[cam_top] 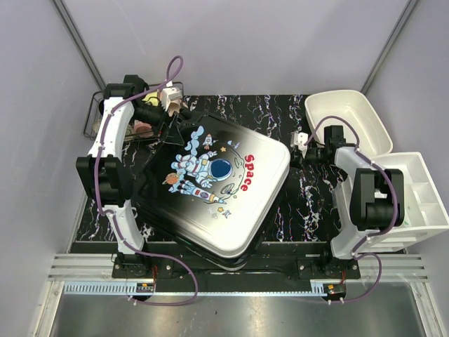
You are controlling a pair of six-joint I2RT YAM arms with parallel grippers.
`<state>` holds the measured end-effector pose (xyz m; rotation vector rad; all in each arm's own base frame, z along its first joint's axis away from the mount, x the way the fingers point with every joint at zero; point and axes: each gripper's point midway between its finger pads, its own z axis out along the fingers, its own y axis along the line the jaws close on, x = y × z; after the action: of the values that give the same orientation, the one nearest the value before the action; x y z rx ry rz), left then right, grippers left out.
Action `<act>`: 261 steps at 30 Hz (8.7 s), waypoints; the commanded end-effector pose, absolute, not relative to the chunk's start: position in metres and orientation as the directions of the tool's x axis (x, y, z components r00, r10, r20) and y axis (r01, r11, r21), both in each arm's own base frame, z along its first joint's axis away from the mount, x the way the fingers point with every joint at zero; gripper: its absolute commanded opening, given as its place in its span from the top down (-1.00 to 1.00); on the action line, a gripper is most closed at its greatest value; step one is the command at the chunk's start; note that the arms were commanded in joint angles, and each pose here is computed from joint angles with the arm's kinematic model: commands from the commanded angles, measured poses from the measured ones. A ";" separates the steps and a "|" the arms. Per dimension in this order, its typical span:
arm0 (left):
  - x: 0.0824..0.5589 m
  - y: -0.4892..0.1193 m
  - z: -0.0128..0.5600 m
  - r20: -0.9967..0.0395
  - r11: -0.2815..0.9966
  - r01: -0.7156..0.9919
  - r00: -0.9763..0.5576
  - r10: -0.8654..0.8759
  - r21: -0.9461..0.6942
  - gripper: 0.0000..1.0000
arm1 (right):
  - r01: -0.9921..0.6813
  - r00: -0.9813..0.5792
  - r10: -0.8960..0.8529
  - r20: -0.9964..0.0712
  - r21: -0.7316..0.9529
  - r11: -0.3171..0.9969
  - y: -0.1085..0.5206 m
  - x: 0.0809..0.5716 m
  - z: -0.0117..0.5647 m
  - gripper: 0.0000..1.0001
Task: Open, take out, and arrange the luggage
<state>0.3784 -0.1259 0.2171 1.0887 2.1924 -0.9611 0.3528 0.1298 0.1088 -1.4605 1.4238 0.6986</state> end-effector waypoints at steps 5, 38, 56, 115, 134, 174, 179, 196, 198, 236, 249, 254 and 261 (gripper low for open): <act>0.346 -0.183 0.147 -0.613 0.192 0.879 -0.446 0.652 -0.436 -0.69 | -0.928 0.343 -0.051 -0.938 -0.347 0.134 0.193 0.400 0.197 1.00; 0.349 -0.026 0.236 -0.689 0.703 0.573 -0.706 0.163 -0.421 -0.96 | -0.756 -0.197 -0.393 -0.898 -0.116 0.645 0.141 0.416 0.295 -0.77; 0.167 -0.003 0.144 -0.493 0.558 0.793 -0.596 0.633 -0.242 -0.98 | -0.585 -0.587 0.077 -0.806 0.489 0.647 0.165 0.236 0.399 -0.95; 0.395 -0.111 0.277 -0.798 0.646 0.675 -0.580 0.166 -0.356 -0.98 | -0.593 -0.520 -0.143 -0.842 0.235 0.770 0.137 0.368 0.329 -0.99; 0.094 -0.117 0.228 -0.698 0.103 0.994 -0.043 0.715 0.045 -0.98 | -0.963 -0.068 -0.643 -0.763 -0.119 0.244 0.105 0.069 0.259 -0.99; 0.159 -0.151 0.173 -0.703 0.336 0.938 -0.298 0.646 -0.089 0.45 | -0.943 -0.075 -0.602 -0.795 -0.140 0.303 0.124 0.177 0.245 -0.99; 0.190 -0.163 0.172 -0.707 0.454 0.880 -0.410 0.576 -0.141 1.00 | -0.910 -0.174 -0.526 -0.832 -0.069 0.410 0.132 0.203 0.282 -1.00; 0.337 -0.171 0.202 -0.721 0.778 0.547 -0.668 0.183 -0.309 1.00 | -0.878 -0.185 -0.510 -0.840 -0.092 0.470 0.134 0.236 0.309 -0.99; 0.348 -0.176 0.214 -0.740 0.756 0.572 -0.649 0.180 -0.318 1.00 | -0.878 -0.181 -0.520 -0.835 -0.102 0.469 0.133 0.235 0.305 -0.99; 0.403 -0.174 0.399 -0.828 0.475 0.687 -0.525 -0.199 -0.550 1.00 | -0.611 0.353 -0.562 -0.748 -0.639 0.467 0.213 0.314 0.261 -0.19; 0.387 -0.122 0.415 -0.896 0.576 0.693 -0.398 -0.195 -0.433 -0.93 | -0.256 0.393 -0.494 -0.776 -0.608 0.751 0.207 0.397 0.394 -0.42; 0.337 -0.118 0.391 -0.982 0.591 0.805 -0.144 0.122 -0.044 -0.81 | -0.232 0.396 -0.454 -0.798 -0.566 0.791 0.212 0.433 0.421 -0.51; 0.259 -0.170 0.273 -0.864 0.289 0.932 0.046 0.501 0.217 -0.67 | -0.191 0.389 -0.428 -0.816 -0.526 0.829 0.212 0.499 0.431 -0.61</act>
<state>0.2851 -0.1492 0.3529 0.9764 1.6154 -0.6842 0.4696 0.2239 0.3814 -0.7648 1.2705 -0.1515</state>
